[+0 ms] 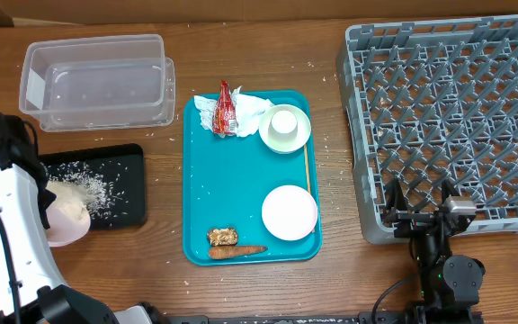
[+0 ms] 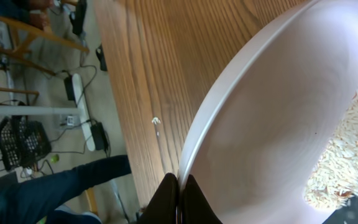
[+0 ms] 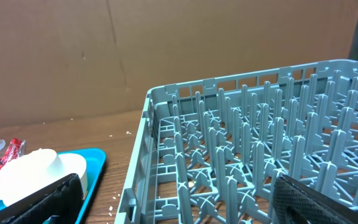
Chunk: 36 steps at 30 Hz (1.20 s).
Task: Sort waste into correct bins and load items into the dishwasher
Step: 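Tilt the plate with the left gripper to pour rice onto black tray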
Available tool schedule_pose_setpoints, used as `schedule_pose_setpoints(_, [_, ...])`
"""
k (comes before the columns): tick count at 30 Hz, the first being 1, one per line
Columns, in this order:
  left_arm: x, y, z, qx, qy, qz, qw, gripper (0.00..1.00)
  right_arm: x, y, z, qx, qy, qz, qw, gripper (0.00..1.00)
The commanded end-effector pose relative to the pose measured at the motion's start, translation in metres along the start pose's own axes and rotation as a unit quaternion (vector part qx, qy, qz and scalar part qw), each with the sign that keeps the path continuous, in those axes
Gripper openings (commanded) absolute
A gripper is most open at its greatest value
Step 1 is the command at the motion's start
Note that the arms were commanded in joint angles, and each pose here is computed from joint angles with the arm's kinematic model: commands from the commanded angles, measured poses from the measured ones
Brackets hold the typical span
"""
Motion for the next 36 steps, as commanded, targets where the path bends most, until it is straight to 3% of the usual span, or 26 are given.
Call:
schedule_pose_setpoints(1, [-0.007,0.009,0.004,-0.019,-0.029,0.025,0.999,0.04,0.0,-0.002,-0.001,-0.002,-0.004,-0.004,1.0,1.0])
schedule_pose_setpoints(17, [-0.025,-0.003,0.026,0.027,-0.128,0.066,0.989,0.04,0.0,-0.002,-0.001,-0.002,-0.004,-0.004,1.0,1.0])
schedule_pose_setpoints(27, [-0.031,-0.006,0.029,0.056,-0.148,0.086,0.984,0.04,0.0,-0.002,-0.001,-0.002,-0.004,-0.004,1.0,1.0])
schedule_pose_setpoints(36, [-0.042,-0.017,0.041,0.122,-0.189,0.091,0.97,0.04,0.0,-0.002,-0.001,-0.002,-0.004,-0.004,1.0,1.0])
Point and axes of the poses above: each gripper's point midway between its finger pads, its own x axis out along the fingers, its own y axis along the line the jaws close on, z = x × y, the point moved 7 cm from there along -x, back along the fingers, and after that the axes turned 13 degrees about x, right-handed, at the moved point
